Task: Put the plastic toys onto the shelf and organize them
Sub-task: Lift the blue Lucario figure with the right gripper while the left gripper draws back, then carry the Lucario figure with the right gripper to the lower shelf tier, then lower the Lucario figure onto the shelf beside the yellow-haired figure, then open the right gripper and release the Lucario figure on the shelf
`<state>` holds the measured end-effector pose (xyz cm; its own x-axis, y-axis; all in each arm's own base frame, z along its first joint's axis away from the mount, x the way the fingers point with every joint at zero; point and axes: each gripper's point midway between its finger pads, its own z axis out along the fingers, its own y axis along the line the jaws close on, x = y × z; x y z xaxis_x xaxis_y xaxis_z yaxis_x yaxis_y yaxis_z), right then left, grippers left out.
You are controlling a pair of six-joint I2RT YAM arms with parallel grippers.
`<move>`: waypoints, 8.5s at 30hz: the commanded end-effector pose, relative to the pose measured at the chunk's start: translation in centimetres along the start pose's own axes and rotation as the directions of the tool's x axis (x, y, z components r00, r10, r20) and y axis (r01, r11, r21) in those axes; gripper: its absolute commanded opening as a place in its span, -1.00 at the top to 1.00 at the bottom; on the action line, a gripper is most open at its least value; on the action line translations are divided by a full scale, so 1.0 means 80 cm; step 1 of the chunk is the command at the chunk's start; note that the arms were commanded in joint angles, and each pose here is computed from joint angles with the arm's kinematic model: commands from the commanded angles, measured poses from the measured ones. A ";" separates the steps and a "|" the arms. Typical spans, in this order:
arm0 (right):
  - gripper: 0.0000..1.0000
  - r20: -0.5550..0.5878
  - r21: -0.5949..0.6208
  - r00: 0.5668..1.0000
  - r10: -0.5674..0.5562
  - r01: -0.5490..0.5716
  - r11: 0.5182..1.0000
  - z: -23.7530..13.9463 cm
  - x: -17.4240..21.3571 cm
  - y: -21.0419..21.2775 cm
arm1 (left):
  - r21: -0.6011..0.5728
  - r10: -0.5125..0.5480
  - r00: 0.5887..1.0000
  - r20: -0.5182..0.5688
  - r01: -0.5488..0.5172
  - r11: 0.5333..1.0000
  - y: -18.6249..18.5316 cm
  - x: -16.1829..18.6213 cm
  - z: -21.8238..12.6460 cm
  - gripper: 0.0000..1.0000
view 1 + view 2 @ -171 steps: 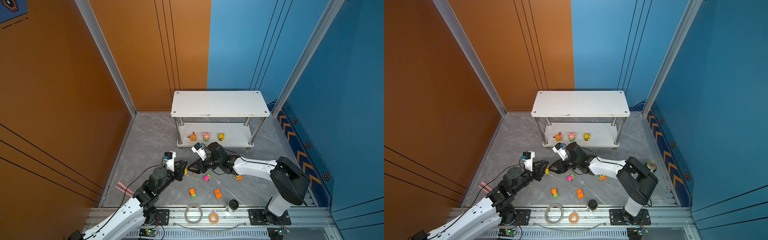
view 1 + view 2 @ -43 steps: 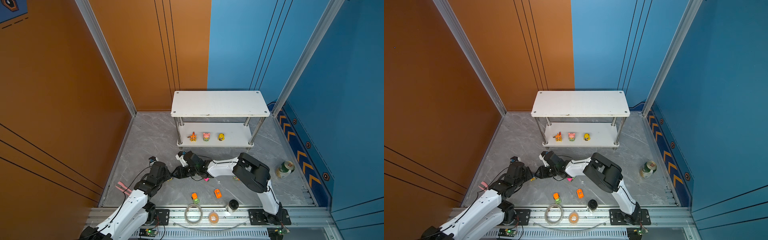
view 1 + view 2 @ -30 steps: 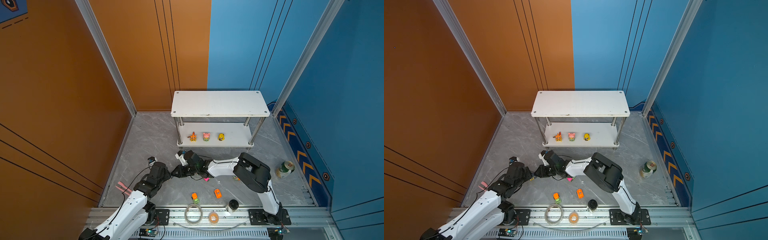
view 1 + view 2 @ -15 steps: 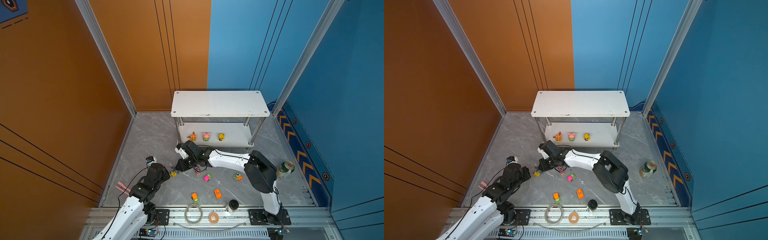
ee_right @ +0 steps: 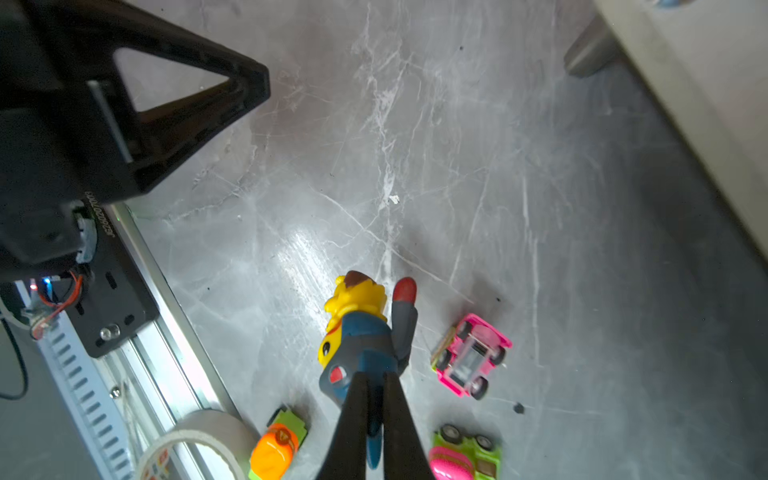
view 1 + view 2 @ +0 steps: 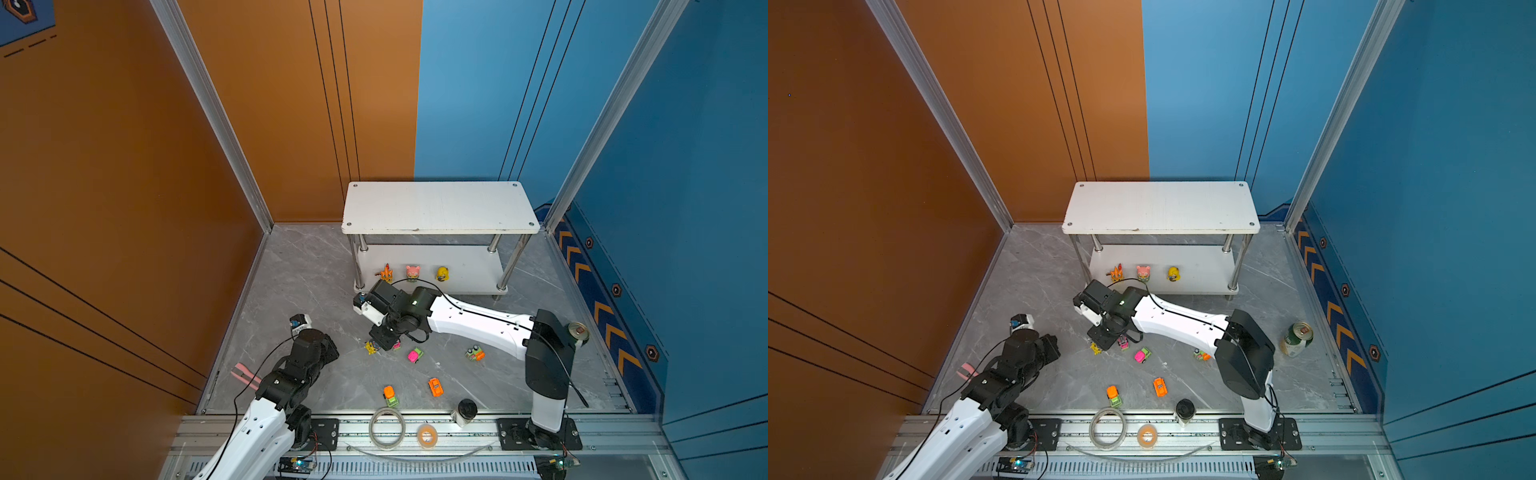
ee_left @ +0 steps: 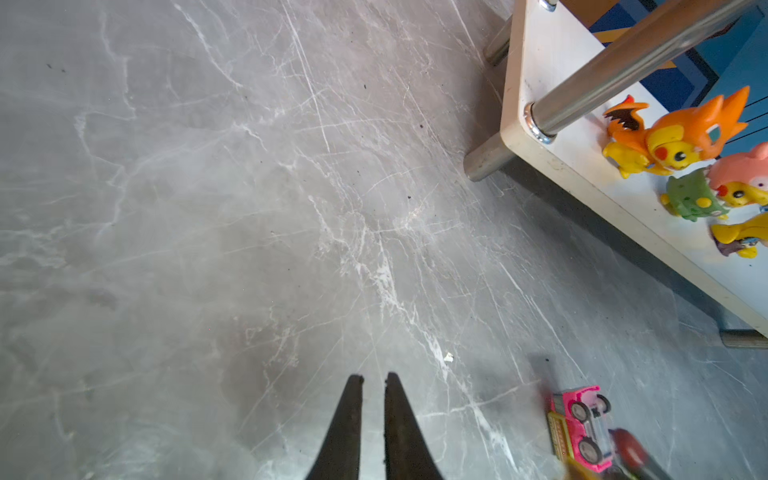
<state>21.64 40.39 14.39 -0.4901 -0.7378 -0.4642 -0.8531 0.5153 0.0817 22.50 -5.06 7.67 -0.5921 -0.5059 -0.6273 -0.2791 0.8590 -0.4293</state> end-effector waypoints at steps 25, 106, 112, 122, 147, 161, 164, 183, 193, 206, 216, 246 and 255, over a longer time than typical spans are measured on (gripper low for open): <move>1.00 -0.442 0.210 0.776 -0.449 0.576 0.790 -0.042 0.167 -0.097 | 0.057 0.009 0.999 -0.051 -0.006 0.998 -0.018 0.020 0.019 0.71; 0.18 0.265 0.371 0.669 0.694 -0.735 0.567 0.009 0.219 -0.132 | 0.041 0.025 1.000 -0.018 -0.024 0.999 -0.019 0.007 0.023 0.61; 0.57 0.266 0.366 0.678 0.685 -0.728 0.579 0.008 0.216 -0.135 | 0.038 0.025 1.000 -0.016 -0.024 0.999 -0.018 0.006 0.022 0.61; 0.79 0.283 0.420 0.708 0.647 -0.698 0.580 -0.070 0.204 -0.200 | 0.032 0.023 1.000 -0.013 -0.023 0.999 -0.014 0.006 0.022 0.61; 0.88 0.387 0.417 0.679 0.624 -0.733 0.538 -0.120 0.144 -0.353 | 0.001 0.016 1.000 -0.025 -0.016 1.000 -0.004 0.007 0.021 0.61; 0.85 0.451 0.425 0.671 0.589 -0.742 0.519 -0.118 0.134 -0.387 | -0.008 0.018 0.999 -0.036 -0.018 1.000 -0.005 0.007 0.023 0.61; 0.85 0.442 0.428 0.671 0.596 -0.741 0.517 -0.113 0.137 -0.390 | -0.008 0.015 0.999 -0.038 -0.015 1.000 -0.004 0.008 0.023 0.61; 0.79 0.421 0.415 0.645 0.637 -0.762 0.497 -0.095 0.138 -0.407 | -0.024 0.004 0.999 -0.034 -0.005 1.000 0.003 0.012 0.022 0.61; 0.74 0.416 0.410 0.628 0.657 -0.775 0.481 -0.090 0.138 -0.419 | -0.032 0.004 0.999 -0.036 -0.005 0.999 0.005 0.013 0.024 0.60; 0.57 0.403 0.386 0.610 0.683 -0.789 0.477 -0.082 0.140 -0.426 | -0.033 -0.001 0.999 -0.032 0.000 0.999 0.006 0.013 0.025 0.60; 0.17 0.408 0.376 0.605 0.684 -0.794 0.478 -0.085 0.138 -0.426 | -0.032 -0.003 0.999 -0.033 0.002 0.999 0.005 0.014 0.025 0.58; -0.32 0.465 0.328 0.573 0.675 -0.820 0.470 -0.109 0.138 -0.399 | -0.025 0.006 0.999 -0.031 -0.007 1.000 0.003 0.012 0.021 0.57; -0.36 0.496 0.285 0.552 0.671 -0.833 0.475 -0.128 0.159 -0.337 | -0.020 0.020 1.000 -0.008 -0.021 1.000 0.003 0.004 0.009 0.57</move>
<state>38.43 12.36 15.08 -0.7596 0.1267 -0.6379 0.0419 0.9883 0.1464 23.16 -5.80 6.86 -0.6009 -0.5073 -0.6177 -0.2679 0.8559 -0.4423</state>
